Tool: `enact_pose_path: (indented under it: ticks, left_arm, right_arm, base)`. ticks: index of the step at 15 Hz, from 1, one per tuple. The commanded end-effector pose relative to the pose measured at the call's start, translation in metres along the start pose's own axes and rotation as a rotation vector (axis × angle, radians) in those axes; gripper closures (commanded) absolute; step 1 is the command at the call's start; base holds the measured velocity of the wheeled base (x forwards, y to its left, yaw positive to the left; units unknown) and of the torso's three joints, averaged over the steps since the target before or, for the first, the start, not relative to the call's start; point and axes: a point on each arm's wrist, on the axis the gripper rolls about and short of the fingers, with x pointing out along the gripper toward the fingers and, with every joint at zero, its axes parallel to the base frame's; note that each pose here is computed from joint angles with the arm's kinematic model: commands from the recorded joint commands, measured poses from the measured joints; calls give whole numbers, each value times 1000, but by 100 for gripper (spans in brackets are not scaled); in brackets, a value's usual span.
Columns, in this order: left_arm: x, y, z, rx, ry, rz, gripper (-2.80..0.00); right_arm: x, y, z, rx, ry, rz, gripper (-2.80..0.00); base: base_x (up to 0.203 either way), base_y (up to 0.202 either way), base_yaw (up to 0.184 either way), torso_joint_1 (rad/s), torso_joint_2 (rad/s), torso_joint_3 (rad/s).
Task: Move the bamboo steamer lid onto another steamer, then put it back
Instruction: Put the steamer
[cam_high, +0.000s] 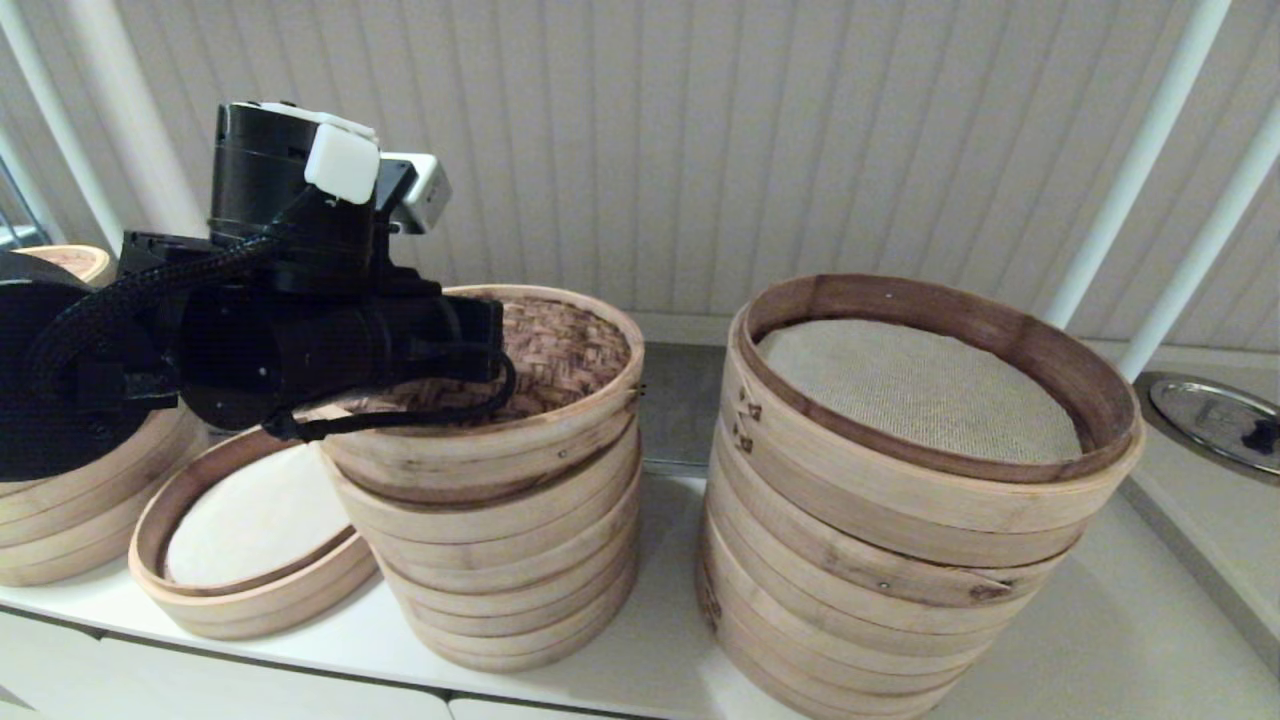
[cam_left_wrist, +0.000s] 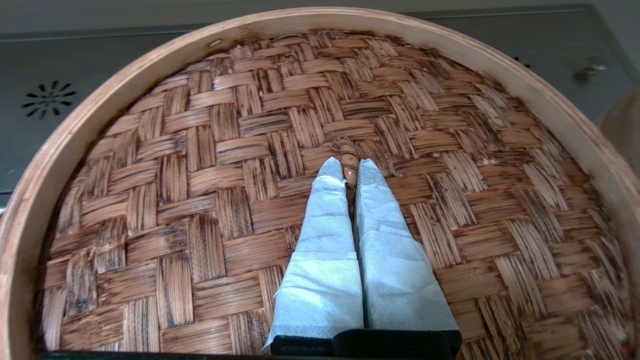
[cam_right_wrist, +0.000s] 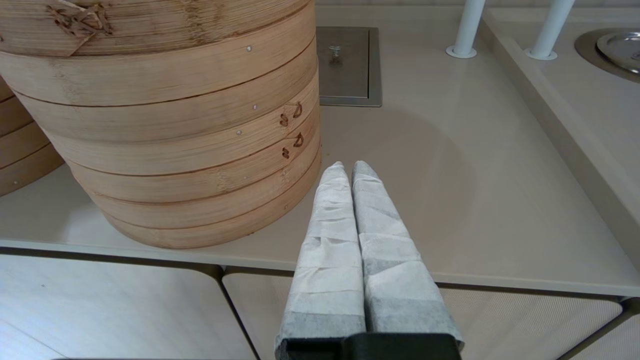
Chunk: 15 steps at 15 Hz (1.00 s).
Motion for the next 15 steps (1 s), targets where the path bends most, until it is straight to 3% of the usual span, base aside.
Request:
enact_pose_path:
  ticks: [1,15]
  left_arm:
    - [0,-1,-2,3,3,12,0]
    - [1,-2,-18,14,31,15,0]
  right_arm:
    - [0,0,0,1,1,0,0]
    - [0,0,0,1,1,0,0]
  base:
    - [0,0,0,0,0,0]
    - [0,0,0,0,0,0]
